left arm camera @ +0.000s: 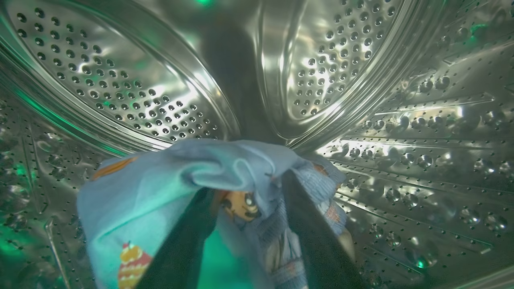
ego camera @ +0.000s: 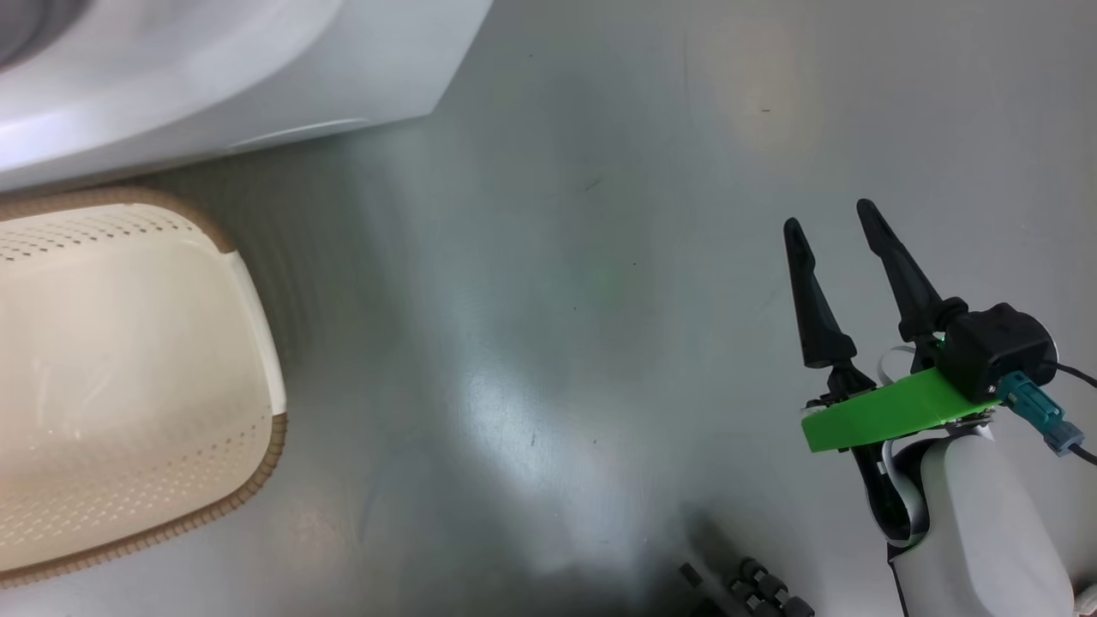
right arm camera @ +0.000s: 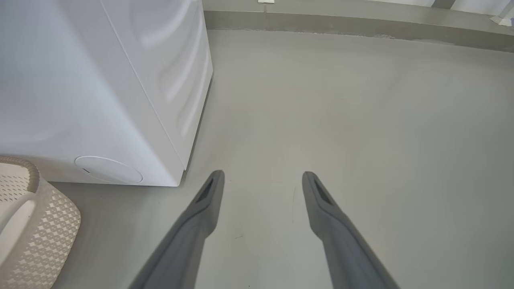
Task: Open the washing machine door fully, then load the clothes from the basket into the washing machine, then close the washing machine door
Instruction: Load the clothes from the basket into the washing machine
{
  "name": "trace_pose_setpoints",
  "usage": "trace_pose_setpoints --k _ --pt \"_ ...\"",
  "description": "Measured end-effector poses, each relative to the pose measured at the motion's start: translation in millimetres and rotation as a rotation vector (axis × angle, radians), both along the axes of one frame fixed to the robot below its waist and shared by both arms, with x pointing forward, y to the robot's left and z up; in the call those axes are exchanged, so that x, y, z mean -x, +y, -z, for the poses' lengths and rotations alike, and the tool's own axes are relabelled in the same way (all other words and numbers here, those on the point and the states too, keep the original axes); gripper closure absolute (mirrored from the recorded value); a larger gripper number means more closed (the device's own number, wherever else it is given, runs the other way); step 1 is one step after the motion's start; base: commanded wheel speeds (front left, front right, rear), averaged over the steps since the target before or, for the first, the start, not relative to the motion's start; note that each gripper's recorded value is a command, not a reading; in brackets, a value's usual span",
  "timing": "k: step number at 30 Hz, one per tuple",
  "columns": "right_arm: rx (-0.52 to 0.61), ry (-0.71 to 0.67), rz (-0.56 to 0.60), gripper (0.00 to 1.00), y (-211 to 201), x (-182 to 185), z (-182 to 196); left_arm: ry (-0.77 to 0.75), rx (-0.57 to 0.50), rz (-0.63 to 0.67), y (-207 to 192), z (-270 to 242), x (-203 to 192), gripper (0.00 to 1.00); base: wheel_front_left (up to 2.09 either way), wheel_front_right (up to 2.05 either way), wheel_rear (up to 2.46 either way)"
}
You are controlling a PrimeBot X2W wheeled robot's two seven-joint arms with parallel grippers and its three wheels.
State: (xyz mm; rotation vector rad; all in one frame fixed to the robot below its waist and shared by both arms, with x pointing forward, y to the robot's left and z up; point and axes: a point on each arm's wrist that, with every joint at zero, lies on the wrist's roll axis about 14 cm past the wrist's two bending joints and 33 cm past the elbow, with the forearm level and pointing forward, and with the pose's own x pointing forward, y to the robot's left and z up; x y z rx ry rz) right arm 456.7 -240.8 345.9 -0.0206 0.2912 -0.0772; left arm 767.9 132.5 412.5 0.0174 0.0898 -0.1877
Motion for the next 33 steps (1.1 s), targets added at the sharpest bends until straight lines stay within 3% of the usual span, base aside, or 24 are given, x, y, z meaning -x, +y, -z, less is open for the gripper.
trace_pose_setpoints --k 16,26,29,33 --pt "0.012 -0.061 -0.032 0.0 10 -13 -18 -0.055 -0.011 0.033 1 -25 28 0.0 0.0 0.0 0.0" --pt "0.021 -0.12 -0.069 0.0 24 -23 -42 -0.057 0.008 0.044 11 -25 82 0.0 0.0 0.0 0.0" --pt "0.017 -0.123 -0.083 0.0 30 -22 -46 -0.06 0.073 0.025 12 -28 101 0.0 0.0 0.0 0.0" --pt "0.02 -0.145 -0.103 0.0 37 -24 -58 -0.061 0.084 0.021 16 -28 131 0.0 0.0 0.0 0.0"
